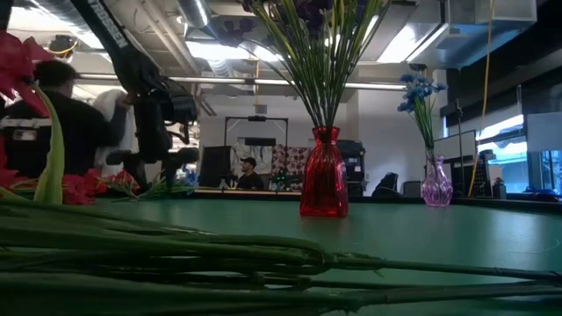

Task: Sort flowers into vase by color
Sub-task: Put the top blue flowers into the violet vase

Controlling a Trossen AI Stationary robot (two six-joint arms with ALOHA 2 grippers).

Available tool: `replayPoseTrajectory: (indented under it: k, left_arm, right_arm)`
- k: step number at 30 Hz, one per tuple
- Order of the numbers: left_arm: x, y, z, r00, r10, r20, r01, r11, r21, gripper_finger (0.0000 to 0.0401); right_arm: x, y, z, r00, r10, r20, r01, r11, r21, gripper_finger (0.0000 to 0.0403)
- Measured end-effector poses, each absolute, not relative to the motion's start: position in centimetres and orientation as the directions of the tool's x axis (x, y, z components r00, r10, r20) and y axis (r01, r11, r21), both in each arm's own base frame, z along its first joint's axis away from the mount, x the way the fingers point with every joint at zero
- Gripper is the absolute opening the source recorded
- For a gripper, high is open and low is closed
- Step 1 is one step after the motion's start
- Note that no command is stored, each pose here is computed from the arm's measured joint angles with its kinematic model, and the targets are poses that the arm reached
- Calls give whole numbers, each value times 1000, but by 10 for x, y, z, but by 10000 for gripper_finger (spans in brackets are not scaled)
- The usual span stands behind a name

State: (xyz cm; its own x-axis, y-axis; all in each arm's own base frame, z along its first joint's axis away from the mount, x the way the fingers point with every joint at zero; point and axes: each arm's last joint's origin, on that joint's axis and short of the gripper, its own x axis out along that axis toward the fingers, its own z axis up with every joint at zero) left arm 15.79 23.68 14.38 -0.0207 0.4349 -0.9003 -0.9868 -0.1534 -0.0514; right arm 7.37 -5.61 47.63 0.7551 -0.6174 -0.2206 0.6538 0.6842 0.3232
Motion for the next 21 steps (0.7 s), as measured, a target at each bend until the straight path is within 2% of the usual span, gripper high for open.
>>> replayPoseTrajectory:
  k: [4, 8, 14, 19, 21]
  left_arm:
    - [161, 242, 140, -3, 462, -887, -985, -152, -76, 237]
    - [162, 243, 139, -15, 475, -880, -984, -163, -71, 206]
    - [162, 245, 140, -27, 505, -863, -967, -232, -106, 121]
    - [166, 239, 146, 17, 492, -870, -968, -210, -137, 31]
    - [169, 234, 158, 47, 523, -851, -968, -185, -168, 14]
  right_arm:
    - [75, -57, 476, 755, -618, -221, 652, 672, 351, 253]
    - [78, -59, 478, 758, -620, -202, 646, 672, 363, 253]
    - [81, -62, 482, 764, -625, -160, 636, 688, 350, 253]
    - [87, -65, 484, 779, -609, -149, 621, 715, 322, 253]
    - [89, -66, 485, 792, -594, -139, 604, 732, 316, 253]
